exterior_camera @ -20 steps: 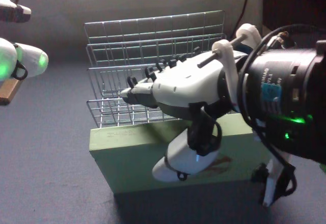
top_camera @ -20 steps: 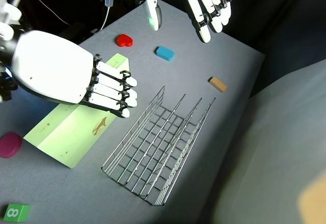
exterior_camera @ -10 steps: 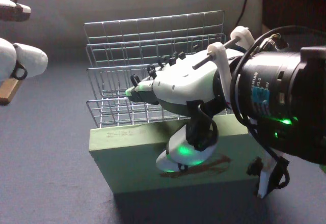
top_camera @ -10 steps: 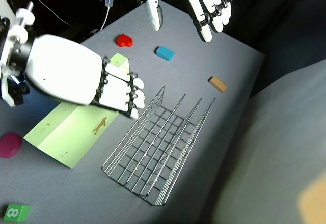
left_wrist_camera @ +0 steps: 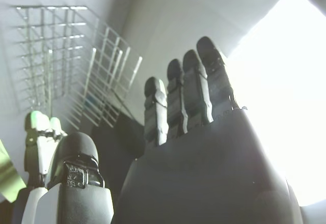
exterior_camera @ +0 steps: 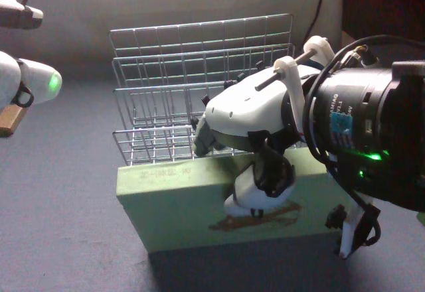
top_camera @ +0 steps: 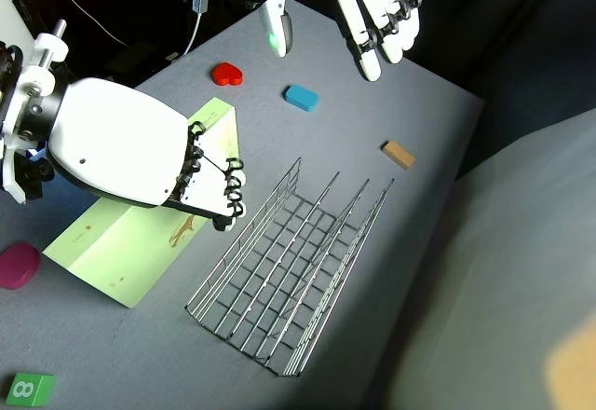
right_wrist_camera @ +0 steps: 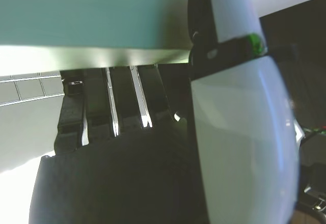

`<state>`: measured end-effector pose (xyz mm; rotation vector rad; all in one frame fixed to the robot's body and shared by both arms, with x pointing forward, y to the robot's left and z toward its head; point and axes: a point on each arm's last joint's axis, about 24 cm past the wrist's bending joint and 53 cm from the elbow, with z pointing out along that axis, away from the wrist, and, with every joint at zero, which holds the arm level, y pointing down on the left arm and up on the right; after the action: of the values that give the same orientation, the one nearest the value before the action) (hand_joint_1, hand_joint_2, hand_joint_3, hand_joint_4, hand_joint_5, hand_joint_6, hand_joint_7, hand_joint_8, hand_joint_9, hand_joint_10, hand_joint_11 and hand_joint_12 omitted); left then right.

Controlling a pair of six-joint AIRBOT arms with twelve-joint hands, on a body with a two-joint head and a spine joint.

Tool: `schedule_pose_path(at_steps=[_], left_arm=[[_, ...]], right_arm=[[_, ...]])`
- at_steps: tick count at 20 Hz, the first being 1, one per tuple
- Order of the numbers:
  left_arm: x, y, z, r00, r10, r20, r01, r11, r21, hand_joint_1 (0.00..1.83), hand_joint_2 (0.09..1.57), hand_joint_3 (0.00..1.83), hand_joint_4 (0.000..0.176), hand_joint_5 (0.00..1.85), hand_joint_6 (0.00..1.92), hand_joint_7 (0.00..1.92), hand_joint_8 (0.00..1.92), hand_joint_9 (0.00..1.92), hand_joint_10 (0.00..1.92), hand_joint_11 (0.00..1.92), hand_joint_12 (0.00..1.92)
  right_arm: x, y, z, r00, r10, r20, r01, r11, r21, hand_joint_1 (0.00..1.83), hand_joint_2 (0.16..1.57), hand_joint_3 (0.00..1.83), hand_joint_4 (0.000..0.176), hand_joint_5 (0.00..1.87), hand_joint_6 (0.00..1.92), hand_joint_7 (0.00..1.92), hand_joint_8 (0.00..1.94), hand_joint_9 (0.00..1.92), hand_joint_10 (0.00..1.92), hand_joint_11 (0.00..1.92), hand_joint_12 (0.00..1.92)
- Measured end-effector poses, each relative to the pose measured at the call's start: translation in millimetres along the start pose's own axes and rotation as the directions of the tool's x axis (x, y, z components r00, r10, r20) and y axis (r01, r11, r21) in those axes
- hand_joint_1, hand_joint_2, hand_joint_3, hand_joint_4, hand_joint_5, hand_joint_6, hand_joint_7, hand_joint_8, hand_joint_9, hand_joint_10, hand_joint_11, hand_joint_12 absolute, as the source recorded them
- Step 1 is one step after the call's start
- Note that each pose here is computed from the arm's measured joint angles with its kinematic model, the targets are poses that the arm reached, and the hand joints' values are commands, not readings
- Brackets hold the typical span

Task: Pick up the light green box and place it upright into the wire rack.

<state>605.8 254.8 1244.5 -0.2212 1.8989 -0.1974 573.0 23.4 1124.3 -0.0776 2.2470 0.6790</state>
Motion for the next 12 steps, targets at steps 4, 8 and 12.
schedule_pose_path(at_steps=[4, 8, 12], left_arm=[[0.2, 0.1, 0.0, 1.0, -0.001, -0.001, 0.001, 1.0, -0.001, 0.11, 1.22, 0.0, 0.111, 0.2, 0.0, 0.16, 0.0, 0.1, 0.0, 0.0, 0.44], [-0.7, -0.1, -0.2, 1.0, -0.002, 0.002, 0.002, 1.0, 0.0, 0.11, 1.22, 0.0, 0.111, 0.2, 0.0, 0.16, 0.0, 0.1, 0.0, 0.0, 0.44], [-3.4, 1.9, 0.1, 0.9999, -0.01, 0.007, 0.01, 0.9999, -0.004, 0.11, 1.22, 0.0, 0.111, 0.2, 0.0, 0.14, 0.0, 0.1, 0.0, 0.0, 0.44]], right_arm=[[-3.6, -0.5, -1.6, 1.0, 0.009, 0.003, -0.009, 1.0, 0.002, 1.34, 1.19, 0.0, 0.0, 0.78, 1.11, 0.89, 1.19, 0.71, 1.49, 0.61, 1.58], [-18.0, -3.9, -14.8, 0.999, 0.029, 0.023, -0.029, 1.0, 0.008, 1.21, 1.17, 0.0, 0.0, 0.87, 1.03, 0.9, 1.3, 0.69, 1.31, 0.65, 1.65], [-31.6, 6.6, -32.0, 0.998, 0.044, 0.043, -0.043, 0.999, -0.02, 1.2, 1.17, 0.0, 0.0, 0.86, 1.06, 0.89, 1.29, 0.69, 1.3, 0.64, 1.65]])
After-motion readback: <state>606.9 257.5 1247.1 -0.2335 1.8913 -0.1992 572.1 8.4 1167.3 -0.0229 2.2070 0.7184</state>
